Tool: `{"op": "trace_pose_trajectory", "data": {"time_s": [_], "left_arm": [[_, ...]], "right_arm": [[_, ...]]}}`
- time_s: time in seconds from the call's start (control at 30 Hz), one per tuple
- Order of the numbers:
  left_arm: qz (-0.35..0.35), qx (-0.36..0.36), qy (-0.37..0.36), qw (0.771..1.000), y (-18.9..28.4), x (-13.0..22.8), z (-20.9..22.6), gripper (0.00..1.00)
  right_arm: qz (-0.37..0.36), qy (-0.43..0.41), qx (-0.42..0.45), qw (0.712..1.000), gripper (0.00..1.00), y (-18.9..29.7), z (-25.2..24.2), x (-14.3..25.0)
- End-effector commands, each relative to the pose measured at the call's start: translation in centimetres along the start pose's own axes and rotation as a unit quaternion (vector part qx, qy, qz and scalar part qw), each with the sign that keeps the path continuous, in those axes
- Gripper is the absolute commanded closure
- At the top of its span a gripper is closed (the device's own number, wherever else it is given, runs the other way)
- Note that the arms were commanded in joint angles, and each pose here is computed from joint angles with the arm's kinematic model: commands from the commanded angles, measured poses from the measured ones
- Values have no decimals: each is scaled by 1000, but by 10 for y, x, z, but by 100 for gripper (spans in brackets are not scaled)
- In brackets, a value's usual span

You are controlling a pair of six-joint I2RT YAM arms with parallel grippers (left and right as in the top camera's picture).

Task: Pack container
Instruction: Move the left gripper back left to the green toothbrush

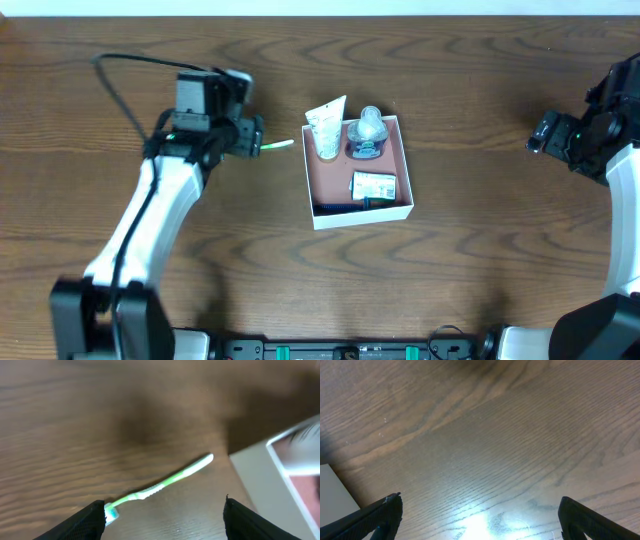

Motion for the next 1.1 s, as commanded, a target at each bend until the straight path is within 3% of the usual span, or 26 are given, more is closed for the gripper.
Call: {"op": "trace_pose_trajectory", "data": {"time_s": [0.0, 0.2, 0.33, 0.9, 1.07], "left_arm": [[17, 24, -88, 996, -20, 7, -4, 24], [52, 38, -193, 979, -48, 25, -3, 24], [56, 42, -223, 972, -60, 29, -2, 24], [94, 38, -214, 972, -95, 52, 5, 24], [109, 35, -120, 986, -93, 57, 5, 24]], "right_arm": [[-1, -7, 1, 1000, 1, 0, -1, -1], [-1, -8, 1, 1000, 1, 0, -1, -1], [-1, -8, 1, 1000, 1, 0, -1, -1], [-1, -8, 1, 1000, 1, 0, -1, -1], [-1, -8, 1, 1000, 1, 0, -1, -1]]}}
Point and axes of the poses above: each gripper's point midway between its finger pads, its own y axis back along the fingers, its own z axis along the line the jaws close on, x = y × z, the point moved 3 cm from there along y, back along the fingers, and after that the axes turned 1 degree about y, right-handed, at the moved point
